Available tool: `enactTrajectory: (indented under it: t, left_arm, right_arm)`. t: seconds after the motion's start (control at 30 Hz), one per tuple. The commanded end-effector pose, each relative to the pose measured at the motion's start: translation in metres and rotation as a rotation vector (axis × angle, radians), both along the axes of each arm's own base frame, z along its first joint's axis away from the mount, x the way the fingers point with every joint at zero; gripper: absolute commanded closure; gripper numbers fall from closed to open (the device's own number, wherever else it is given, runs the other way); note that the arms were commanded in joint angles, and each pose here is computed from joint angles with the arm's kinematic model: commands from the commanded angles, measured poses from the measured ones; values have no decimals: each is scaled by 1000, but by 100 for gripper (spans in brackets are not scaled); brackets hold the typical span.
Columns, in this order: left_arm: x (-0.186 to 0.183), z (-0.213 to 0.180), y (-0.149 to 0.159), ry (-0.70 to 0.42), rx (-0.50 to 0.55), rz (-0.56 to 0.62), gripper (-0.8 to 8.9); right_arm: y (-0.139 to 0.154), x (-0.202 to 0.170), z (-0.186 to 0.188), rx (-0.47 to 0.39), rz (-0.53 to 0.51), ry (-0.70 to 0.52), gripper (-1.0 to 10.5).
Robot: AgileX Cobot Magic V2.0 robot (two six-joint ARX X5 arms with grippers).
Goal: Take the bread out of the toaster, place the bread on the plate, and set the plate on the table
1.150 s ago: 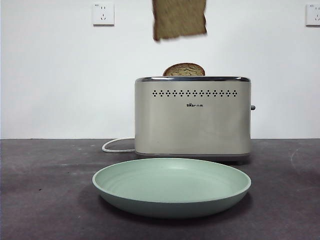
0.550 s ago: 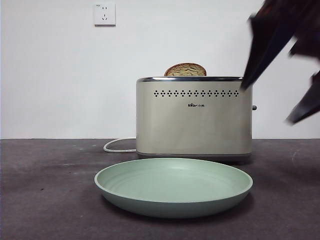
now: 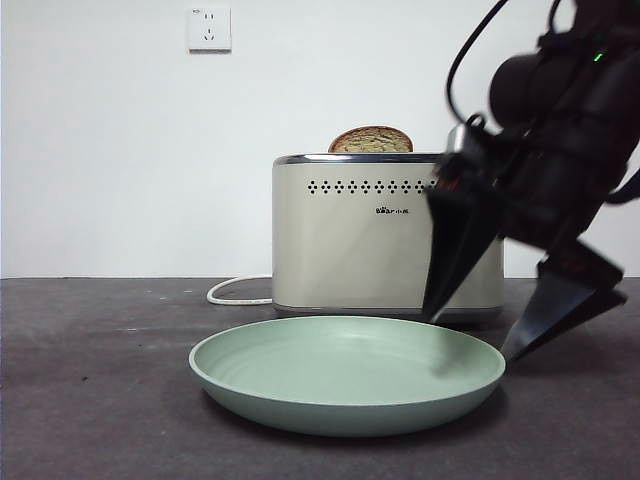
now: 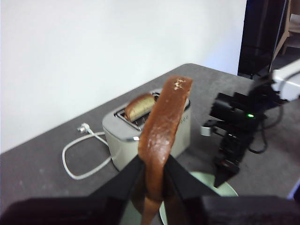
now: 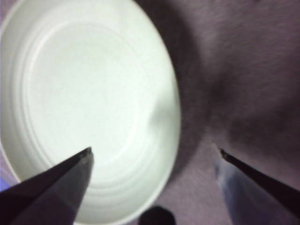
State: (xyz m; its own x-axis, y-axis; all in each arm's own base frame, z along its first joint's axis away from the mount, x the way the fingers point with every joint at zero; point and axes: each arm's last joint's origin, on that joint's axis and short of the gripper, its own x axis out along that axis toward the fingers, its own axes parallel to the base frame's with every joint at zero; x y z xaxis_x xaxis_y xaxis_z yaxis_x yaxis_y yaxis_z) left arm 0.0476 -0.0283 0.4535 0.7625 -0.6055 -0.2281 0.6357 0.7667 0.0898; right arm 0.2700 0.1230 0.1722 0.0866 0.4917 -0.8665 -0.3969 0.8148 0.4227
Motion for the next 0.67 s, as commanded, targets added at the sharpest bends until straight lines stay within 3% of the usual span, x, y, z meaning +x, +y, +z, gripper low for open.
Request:
enactTrajectory:
  t: [0.03,0.3,0.5,0.67]
  left_arm:
    - [-9,-12,4,28,-1,7,819]
    - [-28,-42,12,124,-2,15,819]
    - [-31,-48,13,180,10,14,820]
    - [-31,-49,11,227,-39,-38,820]
  right_arm:
    - [6,1,-10,-11,0,27,545]
    - [11,3,-18,-54,-3,16,969]
    - [12,4,-18,-53,-6,12,964]
    - [11,2,-8,-36,-7,-16,964]
